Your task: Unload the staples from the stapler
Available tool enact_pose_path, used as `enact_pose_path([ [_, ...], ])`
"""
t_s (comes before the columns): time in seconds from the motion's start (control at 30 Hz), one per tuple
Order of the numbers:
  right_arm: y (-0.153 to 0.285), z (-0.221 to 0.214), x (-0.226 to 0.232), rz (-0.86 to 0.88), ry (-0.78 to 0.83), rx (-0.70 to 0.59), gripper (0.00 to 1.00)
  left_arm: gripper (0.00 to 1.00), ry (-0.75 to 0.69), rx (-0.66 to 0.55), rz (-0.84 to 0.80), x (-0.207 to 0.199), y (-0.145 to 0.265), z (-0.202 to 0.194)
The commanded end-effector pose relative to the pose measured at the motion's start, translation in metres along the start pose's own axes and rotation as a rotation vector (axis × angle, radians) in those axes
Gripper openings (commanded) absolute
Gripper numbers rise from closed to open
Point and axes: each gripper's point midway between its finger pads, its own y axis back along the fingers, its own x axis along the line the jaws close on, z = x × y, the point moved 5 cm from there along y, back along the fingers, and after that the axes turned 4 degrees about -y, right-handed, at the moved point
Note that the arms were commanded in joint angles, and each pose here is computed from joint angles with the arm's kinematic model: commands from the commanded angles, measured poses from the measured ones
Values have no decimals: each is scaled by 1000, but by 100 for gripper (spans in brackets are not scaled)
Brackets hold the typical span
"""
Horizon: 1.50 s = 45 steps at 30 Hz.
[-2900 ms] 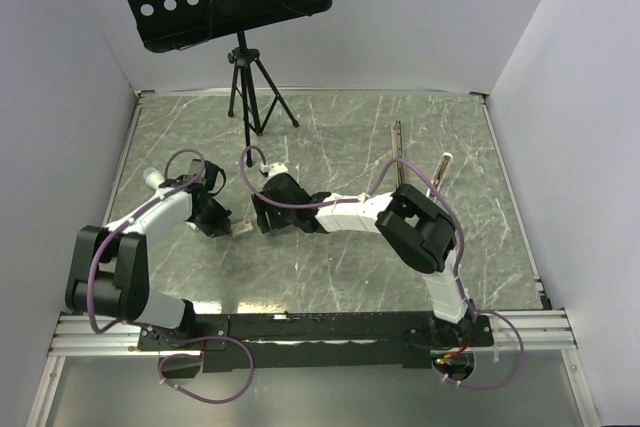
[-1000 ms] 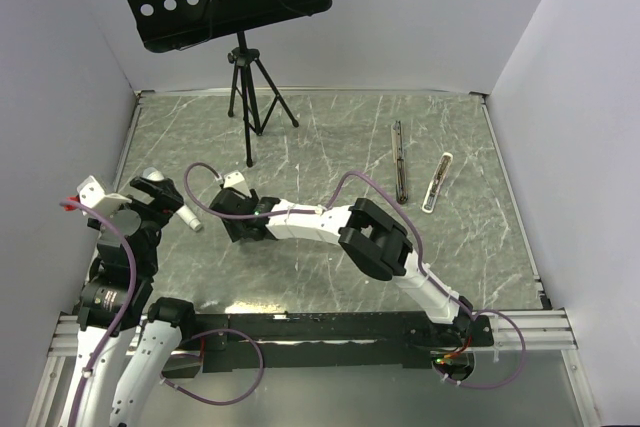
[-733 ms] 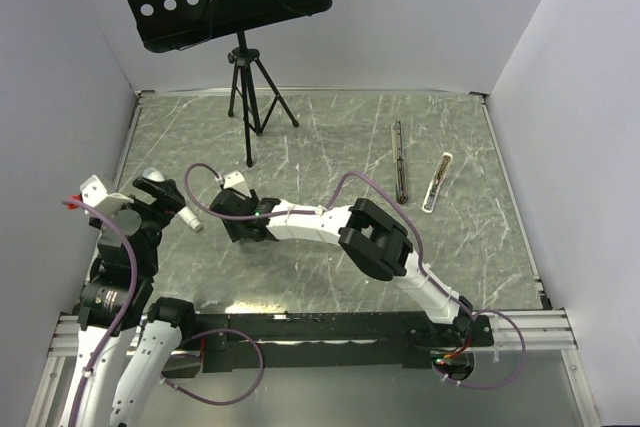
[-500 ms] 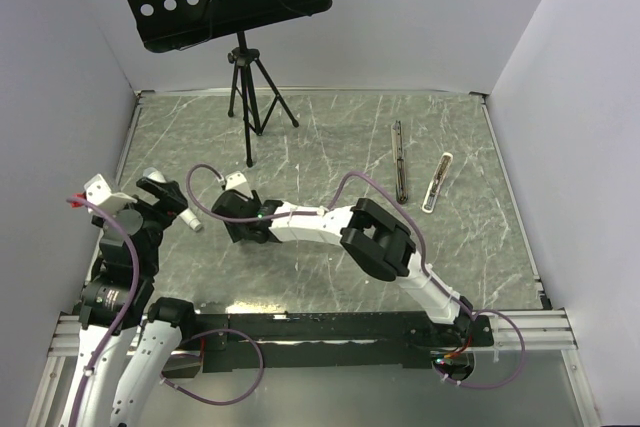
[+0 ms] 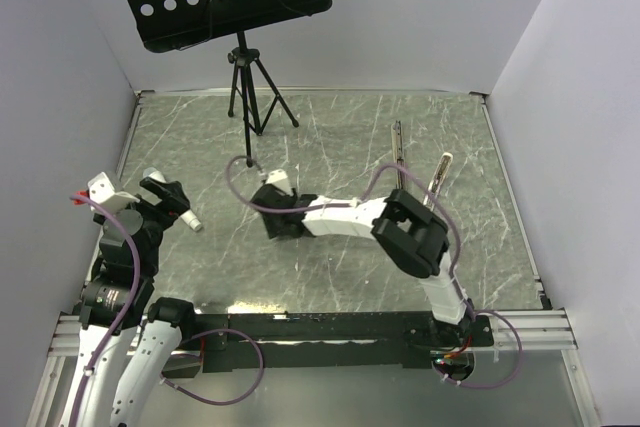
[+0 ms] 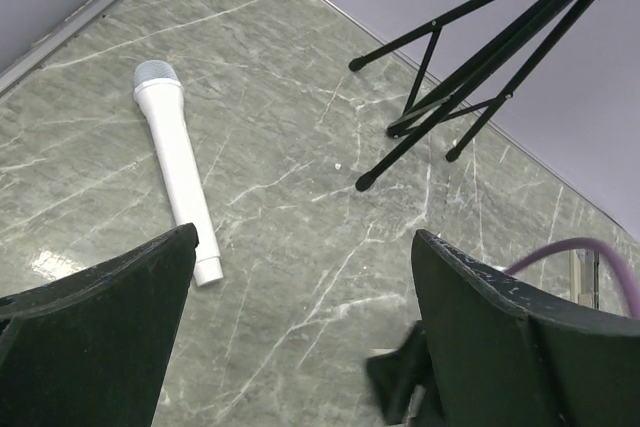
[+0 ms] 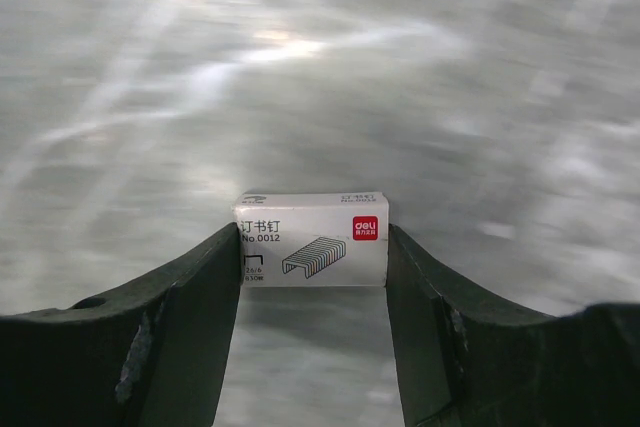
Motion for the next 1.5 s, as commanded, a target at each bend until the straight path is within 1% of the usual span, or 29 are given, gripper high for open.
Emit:
enact_pose_path([
  [0.0, 9, 9, -55, -89, -86, -2, 53, 92, -17, -14, -57, -7, 0, 2],
  [0.07, 8, 10, -69, -95, -118, 3, 53, 93, -21, -6, -54, -7, -1, 0],
  [0.1, 6, 2, -82, -123, -128, 19, 53, 93, -25, -4, -55, -7, 0, 1],
  [0.13, 8, 8, -97, -144, -163, 7, 54, 93, -27, 0, -53, -7, -1, 0],
  [0.17, 6, 2, -109, -162, -178, 14, 54, 93, -33, 3, -58, -8, 0, 0],
  [0.27, 10, 8, -131, -166, -240, -5, 55, 94, -52, 18, -77, -10, -3, -5],
  [0.37, 10, 6, -147, -169, -243, -4, 57, 93, -76, 50, -138, -18, -5, -10],
  [0.47, 5, 12, -154, -152, -215, -2, 63, 93, -104, 75, -191, -24, -5, -14],
  [0.57, 12, 20, -157, -142, -185, -13, 75, 94, -122, 96, -250, -31, -7, -19],
  [0.63, 24, 28, -157, -128, -176, -35, 100, 94, -145, 127, -290, -36, -10, -26],
  [0.7, 34, 33, -157, -114, -168, -51, 100, 94, -158, 156, -349, -45, -12, -30],
  [0.73, 47, 41, -158, -102, -176, -80, 100, 95, -167, 183, -360, -48, -15, -34],
  [0.8, 61, 43, -161, -103, -175, -82, 100, 97, -179, 222, -406, -55, -16, -37],
  [0.83, 77, 52, -160, -84, -183, -116, 100, 97, -183, 246, -421, -60, -19, -39],
  [0.87, 85, 48, -162, -75, -183, -106, 100, 99, -183, 256, -437, -62, -19, -41],
  [0.9, 94, 49, -161, -55, -185, -117, 100, 99, -178, 260, -462, -67, -20, -40],
  [0.93, 114, 58, -160, -12, -198, -164, 100, 99, -176, 288, -496, -72, -21, -43],
  [1.0, 133, 55, -158, 60, -208, -195, 100, 99, -162, 310, -528, -79, -22, -45],
  [1.03, 156, 62, -158, 107, -219, -254, 100, 99, -163, 337, -540, -82, -24, -47],
  [1.07, 165, 60, -160, 122, -223, -270, 100, 99, -175, 349, -556, -83, -24, -48],
  [1.1, 183, 60, -161, 151, -228, -291, 100, 99, -182, 359, -572, -85, -25, -50],
  [1.13, 190, 60, -163, 150, -235, -299, 100, 99, -186, 371, -615, -89, -22, -52],
  [1.2, 210, 58, -166, 170, -254, -309, 100, 99, -181, 346, -650, -91, -20, -53],
  [1.3, 228, 55, -168, 208, -263, -336, 100, 99, -149, 309, -693, -94, -16, -52],
  [1.33, 228, 51, -169, 214, -265, -336, 100, 97, -149, 299, -705, -95, -14, -49],
  [1.47, 235, 47, -167, 264, -276, -376, 100, 97, -169, 281, -688, -92, -11, -44],
])
